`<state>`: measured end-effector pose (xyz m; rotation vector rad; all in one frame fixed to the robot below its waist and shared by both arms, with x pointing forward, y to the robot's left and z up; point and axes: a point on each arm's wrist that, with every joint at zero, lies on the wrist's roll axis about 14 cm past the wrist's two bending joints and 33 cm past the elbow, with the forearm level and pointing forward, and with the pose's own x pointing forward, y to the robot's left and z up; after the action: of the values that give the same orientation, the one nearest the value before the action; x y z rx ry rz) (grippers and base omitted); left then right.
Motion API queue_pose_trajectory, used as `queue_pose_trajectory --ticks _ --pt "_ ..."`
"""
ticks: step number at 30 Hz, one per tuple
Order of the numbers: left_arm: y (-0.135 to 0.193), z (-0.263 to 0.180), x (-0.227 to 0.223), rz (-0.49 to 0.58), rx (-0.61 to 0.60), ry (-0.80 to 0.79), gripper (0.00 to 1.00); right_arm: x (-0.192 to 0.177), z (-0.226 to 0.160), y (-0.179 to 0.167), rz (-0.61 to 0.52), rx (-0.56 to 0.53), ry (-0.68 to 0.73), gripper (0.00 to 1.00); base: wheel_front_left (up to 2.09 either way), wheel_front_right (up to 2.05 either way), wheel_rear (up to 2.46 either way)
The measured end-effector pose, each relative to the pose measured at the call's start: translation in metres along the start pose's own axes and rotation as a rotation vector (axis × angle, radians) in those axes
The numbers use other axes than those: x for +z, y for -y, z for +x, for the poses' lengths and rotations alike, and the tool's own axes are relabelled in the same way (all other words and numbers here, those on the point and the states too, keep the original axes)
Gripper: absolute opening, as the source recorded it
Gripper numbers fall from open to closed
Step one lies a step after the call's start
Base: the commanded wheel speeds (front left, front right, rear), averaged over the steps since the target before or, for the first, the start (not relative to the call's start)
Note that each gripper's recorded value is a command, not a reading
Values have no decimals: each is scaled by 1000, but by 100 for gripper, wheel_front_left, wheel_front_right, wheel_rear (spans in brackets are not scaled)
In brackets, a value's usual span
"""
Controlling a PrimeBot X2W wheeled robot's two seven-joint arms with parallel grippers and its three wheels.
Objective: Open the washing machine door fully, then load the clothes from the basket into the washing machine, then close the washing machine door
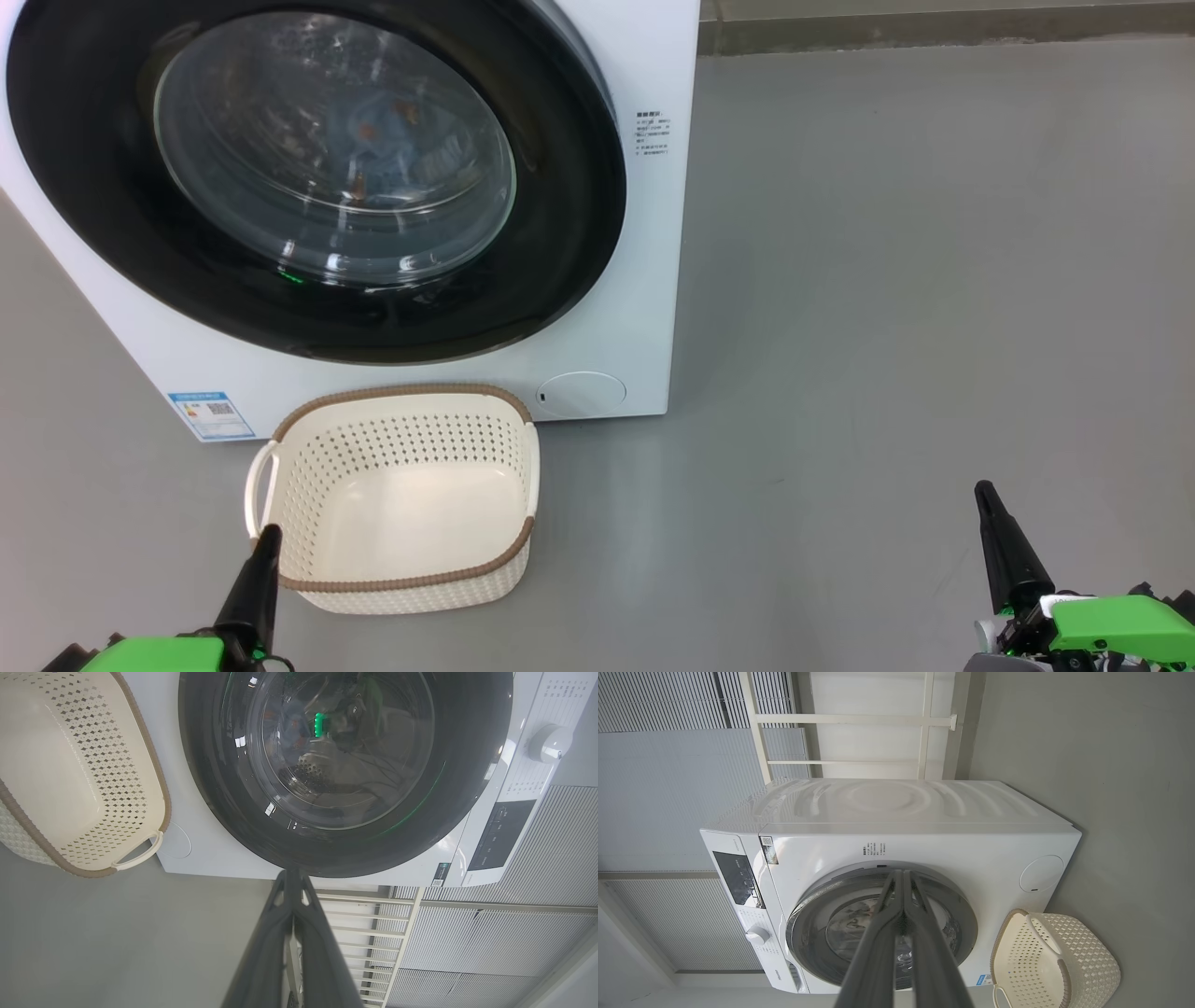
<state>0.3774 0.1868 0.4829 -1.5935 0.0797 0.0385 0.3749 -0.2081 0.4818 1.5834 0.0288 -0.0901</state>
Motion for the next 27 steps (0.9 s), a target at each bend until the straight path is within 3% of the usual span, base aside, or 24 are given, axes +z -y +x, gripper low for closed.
queue_pose_trajectory --ticks 27 --pt "0 0 0 0 0 1 0 0 0 0 0 0 0 0 0 0 0"
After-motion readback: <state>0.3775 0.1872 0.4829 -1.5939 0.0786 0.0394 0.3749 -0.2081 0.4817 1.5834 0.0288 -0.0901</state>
